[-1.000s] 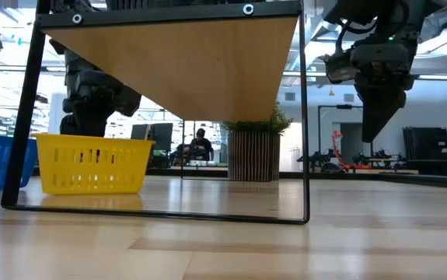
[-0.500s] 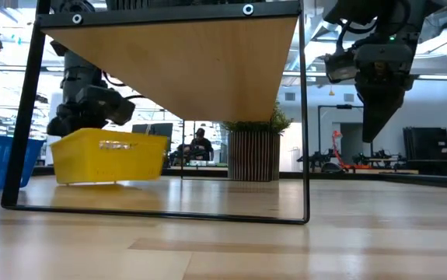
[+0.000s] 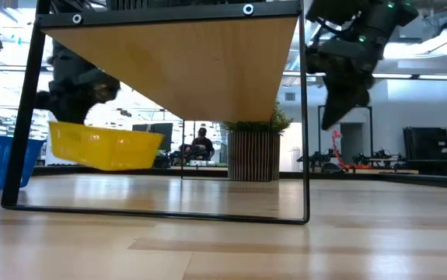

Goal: Stack baskets on shelf by color
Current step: Stack the yellow basket on top of the yellow basket on the shelf

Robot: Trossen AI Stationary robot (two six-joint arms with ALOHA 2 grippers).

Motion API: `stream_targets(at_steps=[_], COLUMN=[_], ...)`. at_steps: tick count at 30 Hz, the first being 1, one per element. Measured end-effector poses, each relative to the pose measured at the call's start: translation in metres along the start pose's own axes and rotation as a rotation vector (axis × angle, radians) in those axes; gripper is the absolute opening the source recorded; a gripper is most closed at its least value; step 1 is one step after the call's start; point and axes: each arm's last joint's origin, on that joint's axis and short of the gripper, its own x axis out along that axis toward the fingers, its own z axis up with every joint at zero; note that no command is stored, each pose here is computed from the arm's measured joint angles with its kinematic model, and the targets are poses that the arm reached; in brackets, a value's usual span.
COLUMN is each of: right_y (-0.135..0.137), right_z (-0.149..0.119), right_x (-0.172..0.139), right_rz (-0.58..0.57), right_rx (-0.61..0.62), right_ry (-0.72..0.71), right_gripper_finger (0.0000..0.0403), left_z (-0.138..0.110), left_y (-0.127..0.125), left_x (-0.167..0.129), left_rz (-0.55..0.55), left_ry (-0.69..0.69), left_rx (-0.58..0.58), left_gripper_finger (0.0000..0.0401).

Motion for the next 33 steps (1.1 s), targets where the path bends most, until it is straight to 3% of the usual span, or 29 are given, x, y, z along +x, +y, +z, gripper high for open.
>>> stream_targets(at_steps=[9,19,30,33], right_y=[0.003,0.013,0.019,0.011], right_z=[0.042,0.054,0.073,0.073], right_x=[-0.026,-0.044,-0.036,-0.029], right_rz=[0.045,0.120,0.182,0.146], right_rx=[-0.074,-0.064,0.020,0.037], right_ry=[-0.171,-0.167,-0.296,-0.261], right_gripper_finger=[0.0008,0.0008,0.0008,0.0008], left_z=[-0.018,-0.037,-0.044,-0.042], left_y=[0.017,0.036,0.042,0.040], left_x=[-0.048,-0.099,-0.149,-0.162], left_rz=[-0.053,-0.137,-0.297,-0.351], left_ry=[-0.157,-0.416,-0.681,-0.735], left_rx=[-0.174,-0.306,-0.345,-0.329], left_gripper_finger=[0.0000,0.0000,0.0000,0.0000])
